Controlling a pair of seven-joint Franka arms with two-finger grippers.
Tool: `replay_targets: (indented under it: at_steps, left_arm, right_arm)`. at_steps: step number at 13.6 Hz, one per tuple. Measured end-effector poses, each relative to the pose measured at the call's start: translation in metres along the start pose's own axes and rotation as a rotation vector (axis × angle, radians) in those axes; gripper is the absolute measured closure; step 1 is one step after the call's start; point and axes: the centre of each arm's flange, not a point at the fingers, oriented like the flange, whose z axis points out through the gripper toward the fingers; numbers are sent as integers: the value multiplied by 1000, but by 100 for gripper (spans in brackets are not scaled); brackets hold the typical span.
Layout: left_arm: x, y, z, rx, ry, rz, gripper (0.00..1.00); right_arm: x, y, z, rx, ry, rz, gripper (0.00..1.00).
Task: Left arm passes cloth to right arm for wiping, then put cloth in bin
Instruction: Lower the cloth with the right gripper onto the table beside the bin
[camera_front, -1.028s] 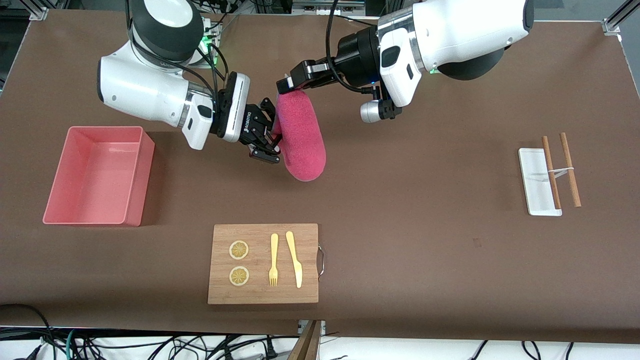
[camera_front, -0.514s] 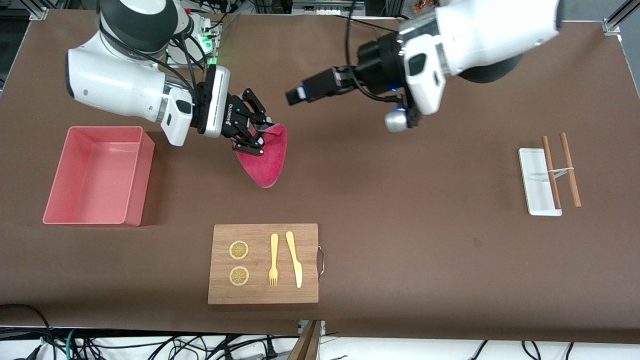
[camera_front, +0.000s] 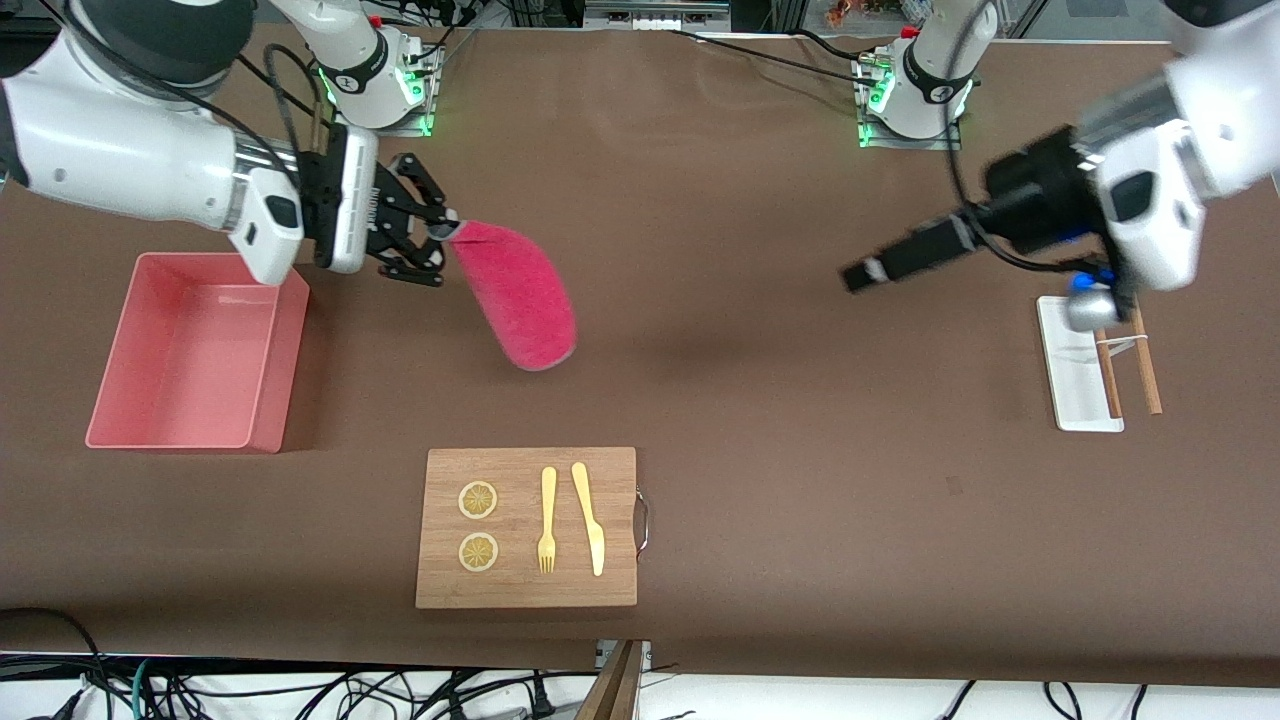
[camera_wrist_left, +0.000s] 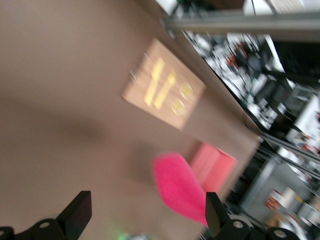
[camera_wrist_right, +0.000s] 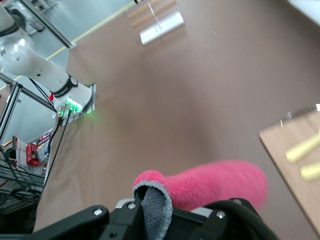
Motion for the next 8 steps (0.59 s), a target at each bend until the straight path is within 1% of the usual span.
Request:
replay_targets:
  at_steps: [1,2,3,4,6,8]
  left_arm:
    - [23,-23,-12,66,66,20,0]
    - [46,-48,-24,132,116,44,0]
    - [66,-73,-35,191,143,81,0]
    - [84,-97,-46,237,149,133,0]
    - [111,-141,-65,296,138,245,0]
    - [125,-168,-75,356,132,294,0]
  right_arm:
    - [-9,2,-7,-9,-34,64,100]
    - [-17,4,-12,-20,-64,131,100]
    - [-25,8,-16,-37,-91,202,100]
    - [-32,12,-20,-59,-117,275,100]
    - [-48,21,-24,-111,-171,419,100]
    - [-63,29,-25,-178,-234,567,100]
